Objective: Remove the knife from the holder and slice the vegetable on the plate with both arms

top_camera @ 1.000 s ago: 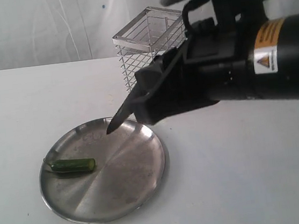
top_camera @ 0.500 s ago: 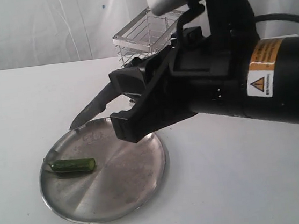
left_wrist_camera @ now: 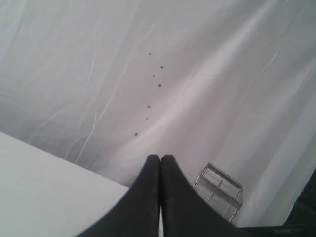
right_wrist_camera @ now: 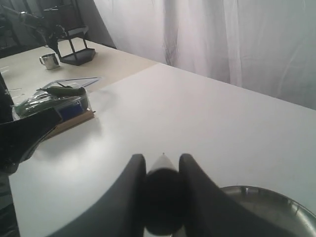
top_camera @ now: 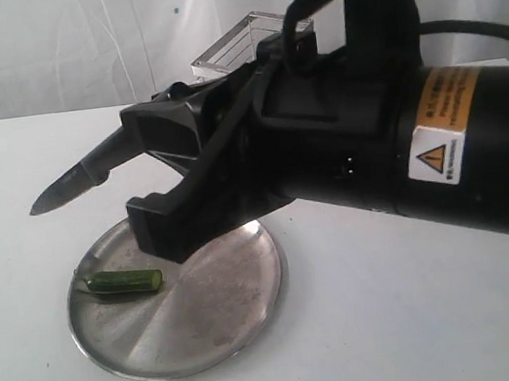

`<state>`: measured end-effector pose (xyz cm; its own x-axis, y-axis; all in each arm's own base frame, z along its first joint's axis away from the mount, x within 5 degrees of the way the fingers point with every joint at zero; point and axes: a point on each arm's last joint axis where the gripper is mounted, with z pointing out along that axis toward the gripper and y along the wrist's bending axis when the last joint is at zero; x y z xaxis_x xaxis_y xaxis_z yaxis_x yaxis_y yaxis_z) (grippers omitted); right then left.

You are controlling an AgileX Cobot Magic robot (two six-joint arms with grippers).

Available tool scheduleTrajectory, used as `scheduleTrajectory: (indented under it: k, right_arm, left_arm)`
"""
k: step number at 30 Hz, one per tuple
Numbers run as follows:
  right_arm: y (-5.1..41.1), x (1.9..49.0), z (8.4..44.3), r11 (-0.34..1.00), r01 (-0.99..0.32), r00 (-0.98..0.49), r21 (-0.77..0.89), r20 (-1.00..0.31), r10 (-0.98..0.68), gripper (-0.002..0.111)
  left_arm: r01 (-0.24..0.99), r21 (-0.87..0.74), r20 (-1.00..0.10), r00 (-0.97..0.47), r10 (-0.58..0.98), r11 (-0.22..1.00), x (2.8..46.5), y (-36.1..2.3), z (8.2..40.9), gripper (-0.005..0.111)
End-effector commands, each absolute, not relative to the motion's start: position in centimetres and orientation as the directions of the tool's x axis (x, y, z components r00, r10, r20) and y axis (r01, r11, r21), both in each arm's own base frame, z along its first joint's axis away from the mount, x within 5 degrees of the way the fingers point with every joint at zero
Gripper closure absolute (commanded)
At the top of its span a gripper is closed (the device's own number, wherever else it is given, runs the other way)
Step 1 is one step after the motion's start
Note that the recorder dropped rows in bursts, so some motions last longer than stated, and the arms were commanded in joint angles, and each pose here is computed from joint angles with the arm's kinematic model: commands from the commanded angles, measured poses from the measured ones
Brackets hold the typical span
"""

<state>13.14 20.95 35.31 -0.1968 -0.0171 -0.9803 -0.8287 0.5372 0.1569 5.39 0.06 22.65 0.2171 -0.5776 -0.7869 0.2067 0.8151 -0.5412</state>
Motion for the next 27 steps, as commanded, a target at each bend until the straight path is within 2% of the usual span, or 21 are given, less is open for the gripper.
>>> scheduleTrajectory:
  k: [1,3,4,6,7,10,12,13,18,23,27]
  right_arm:
    - [21.0,12.9,35.8,0.522,-0.837,-0.181,0.164,-0.983,0.02,0.095]
    - [21.0,12.9,35.8,0.522,-0.837,-0.181,0.164,-0.983,0.02,0.095]
    - [21.0,12.9,35.9,0.521,-0.838,-0.177,0.165,-0.984,0.026,0.095]
    - [21.0,12.9,36.2,0.515,-0.841,-0.162,0.165,-0.985,0.051,0.095]
    - [21.1,12.9,36.3,0.512,-0.843,-0.155,0.165,-0.986,0.062,0.095]
    - [21.4,13.1,36.3,0.505,-0.844,-0.158,0.181,-0.983,0.09,0.095]
    - [21.8,13.3,36.5,0.499,-0.847,-0.15,0.184,-0.983,0.107,0.095]
    - [22.2,13.5,36.6,0.498,-0.848,-0.147,0.181,-0.983,0.107,0.095]
    - [23.0,14.0,37.1,0.497,-0.849,-0.142,0.179,-0.983,0.112,0.095]
    - [23.1,14.0,37.1,0.496,-0.848,-0.147,0.185,-0.983,0.114,0.095]
    - [23.1,14.0,37.3,0.491,-0.852,-0.134,0.184,-0.982,0.135,0.095]
  left_arm:
    - [0.198,-0.518,-0.803,0.222,-0.553,0.832,5.4,0.1,22.5,0.105]
    - [0.175,-0.485,-0.854,0.117,-0.508,0.857,5.6,-0.4,21.6,0.105]
    - [0.155,-0.484,-0.872,-0.002,-0.49,0.861,5.7,-0.8,20.5,0.105]
    - [0.092,-0.539,-0.826,-0.256,-0.503,0.837,5.4,-1.5,18.3,0.107]
    - [0.074,-0.541,-0.806,-0.329,-0.491,0.838,5.3,-1.7,17.7,0.107]
    - [0.117,-0.583,-0.784,-0.342,-0.518,0.804,5.2,-2.2,17.9,0.107]
    - [0.219,-0.559,-0.798,-0.404,-0.447,0.8,4.8,-3.1,17.8,0.107]
    - [0.298,-0.577,-0.797,-0.41,-0.444,0.761,4.6,-3.7,18.2,0.107]
    - [0.48,-0.467,-0.884,-0.28,-0.375,0.743,4.6,-4.4,20.7,0.107]
    - [0.513,-0.291,-0.957,-0.159,-0.244,0.808,6.1,-4.6,25.3,0.107]
    - [0.51,-0.219,-0.969,-0.211,-0.125,0.832,9.3,-5.3,27.5,0.107]
